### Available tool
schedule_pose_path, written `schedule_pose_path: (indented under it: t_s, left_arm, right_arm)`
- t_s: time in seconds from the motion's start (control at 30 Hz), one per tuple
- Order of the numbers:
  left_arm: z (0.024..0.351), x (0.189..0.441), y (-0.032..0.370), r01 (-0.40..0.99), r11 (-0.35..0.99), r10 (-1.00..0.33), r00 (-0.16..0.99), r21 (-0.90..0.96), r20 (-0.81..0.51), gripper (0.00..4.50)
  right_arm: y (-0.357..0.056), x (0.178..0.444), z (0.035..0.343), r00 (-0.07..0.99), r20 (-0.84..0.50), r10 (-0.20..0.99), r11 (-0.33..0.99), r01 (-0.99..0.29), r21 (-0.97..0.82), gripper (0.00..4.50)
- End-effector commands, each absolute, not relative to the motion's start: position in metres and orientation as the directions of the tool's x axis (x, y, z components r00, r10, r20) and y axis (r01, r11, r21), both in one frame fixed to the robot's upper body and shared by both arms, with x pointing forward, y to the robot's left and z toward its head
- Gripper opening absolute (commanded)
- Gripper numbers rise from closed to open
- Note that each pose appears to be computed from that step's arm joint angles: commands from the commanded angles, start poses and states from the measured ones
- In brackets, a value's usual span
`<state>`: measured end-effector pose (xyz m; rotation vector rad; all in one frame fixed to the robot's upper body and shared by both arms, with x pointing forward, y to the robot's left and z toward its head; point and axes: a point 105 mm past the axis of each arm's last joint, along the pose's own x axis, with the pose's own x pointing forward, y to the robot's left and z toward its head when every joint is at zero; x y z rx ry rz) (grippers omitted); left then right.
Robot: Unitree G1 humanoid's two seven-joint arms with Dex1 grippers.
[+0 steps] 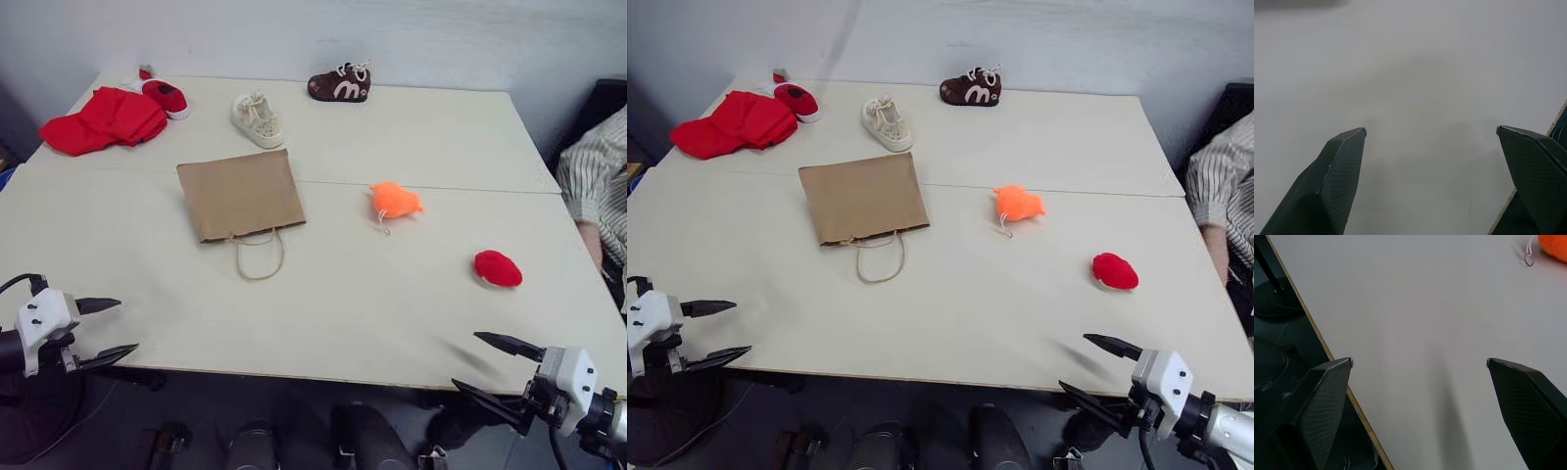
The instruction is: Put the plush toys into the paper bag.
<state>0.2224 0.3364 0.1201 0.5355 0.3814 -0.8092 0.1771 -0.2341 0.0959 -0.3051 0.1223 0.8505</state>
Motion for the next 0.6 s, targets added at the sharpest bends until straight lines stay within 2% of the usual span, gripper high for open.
schedule_pose_path:
  t_s: [0.03,0.17,0.33,0.57,0.6]
  left_arm:
    - [0.13,0.223,0.328,0.775,0.562,-0.617,0.626,0.289,-0.477,4.49]
    - [0.151,0.239,0.295,0.814,0.557,-0.712,0.57,0.163,-0.409,4.49]
    - [0.178,0.285,0.248,0.804,0.531,-0.757,0.592,0.267,-0.278,4.49]
    - [0.17,0.348,0.201,0.773,0.47,-0.749,0.605,0.426,-0.271,4.49]
    - [0.169,0.353,0.195,0.775,0.458,-0.754,0.598,0.435,-0.271,4.3]
  right_arm:
    - [-0.225,0.183,0.108,0.665,-0.156,0.731,0.625,-0.743,-0.237,4.5]
    - [-0.208,0.197,0.131,0.684,0.01,0.73,0.672,-0.714,-0.197,4.5]
    - [-0.177,0.214,0.159,0.665,0.162,0.729,0.684,-0.704,-0.188,4.5]
    - [-0.157,0.227,0.16,0.644,0.187,0.741,0.671,-0.716,-0.194,4.5]
    - [-0.157,0.228,0.16,0.646,0.188,0.74,0.673,-0.713,-0.197,4.5]
